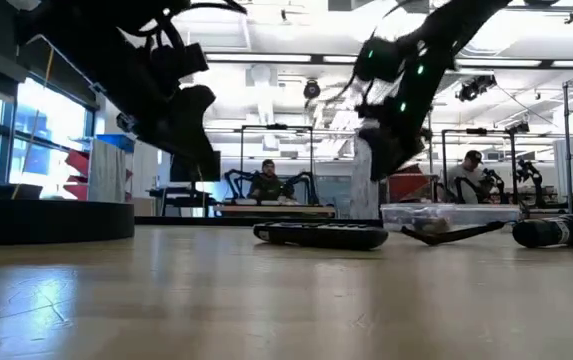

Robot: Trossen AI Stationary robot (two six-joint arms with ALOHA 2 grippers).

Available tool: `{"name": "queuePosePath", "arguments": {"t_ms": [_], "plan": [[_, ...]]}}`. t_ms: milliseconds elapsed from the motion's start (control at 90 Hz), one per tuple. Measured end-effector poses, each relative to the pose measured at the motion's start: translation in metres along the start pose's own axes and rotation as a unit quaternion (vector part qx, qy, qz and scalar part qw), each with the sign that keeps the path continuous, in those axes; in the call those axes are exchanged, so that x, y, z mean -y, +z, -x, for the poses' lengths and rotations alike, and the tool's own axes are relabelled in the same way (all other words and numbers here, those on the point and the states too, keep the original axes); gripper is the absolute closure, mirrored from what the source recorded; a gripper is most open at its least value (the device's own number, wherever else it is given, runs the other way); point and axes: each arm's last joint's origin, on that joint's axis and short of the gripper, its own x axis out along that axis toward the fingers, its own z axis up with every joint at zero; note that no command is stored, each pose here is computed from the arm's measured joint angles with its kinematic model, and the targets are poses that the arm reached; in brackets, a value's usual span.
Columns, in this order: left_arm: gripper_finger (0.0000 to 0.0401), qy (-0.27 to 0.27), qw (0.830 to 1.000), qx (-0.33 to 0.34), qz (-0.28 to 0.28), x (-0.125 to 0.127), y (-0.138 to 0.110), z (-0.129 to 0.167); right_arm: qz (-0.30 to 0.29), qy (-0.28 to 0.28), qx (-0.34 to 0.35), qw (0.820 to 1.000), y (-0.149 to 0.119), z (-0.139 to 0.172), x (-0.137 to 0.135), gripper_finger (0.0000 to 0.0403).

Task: Insert battery
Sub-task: Return to Home Position

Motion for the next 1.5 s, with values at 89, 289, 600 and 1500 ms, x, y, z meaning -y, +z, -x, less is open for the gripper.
{"name": "queuePosePath", "arguments": {"t_ms": [89,289,600,1500], "plan": [[0.0211,-0.012,1.0,-0.002,-0.006,0.002,-0.001,0.002,-0.005,0.025,0.029,0.999,-0.003,0.023,0.009,0.0183],[0.0211,-0.047,0.998,0.03,-0.026,0.009,0.007,0.011,-0.003,0.13,0.106,0.986,-0.039,0.058,0.007,0.0183],[0.0211,-0.18,0.978,0.066,-0.087,-0.001,0.041,0.006,0.043,0.28,0.235,0.93,-0.1,0.074,-0.005,0.0183],[0.0211,-0.252,0.945,0.199,-0.052,-0.091,0.032,-0.003,-0.08,0.399,0.395,0.823,-0.2,0.066,0.014,0.0218]]}}
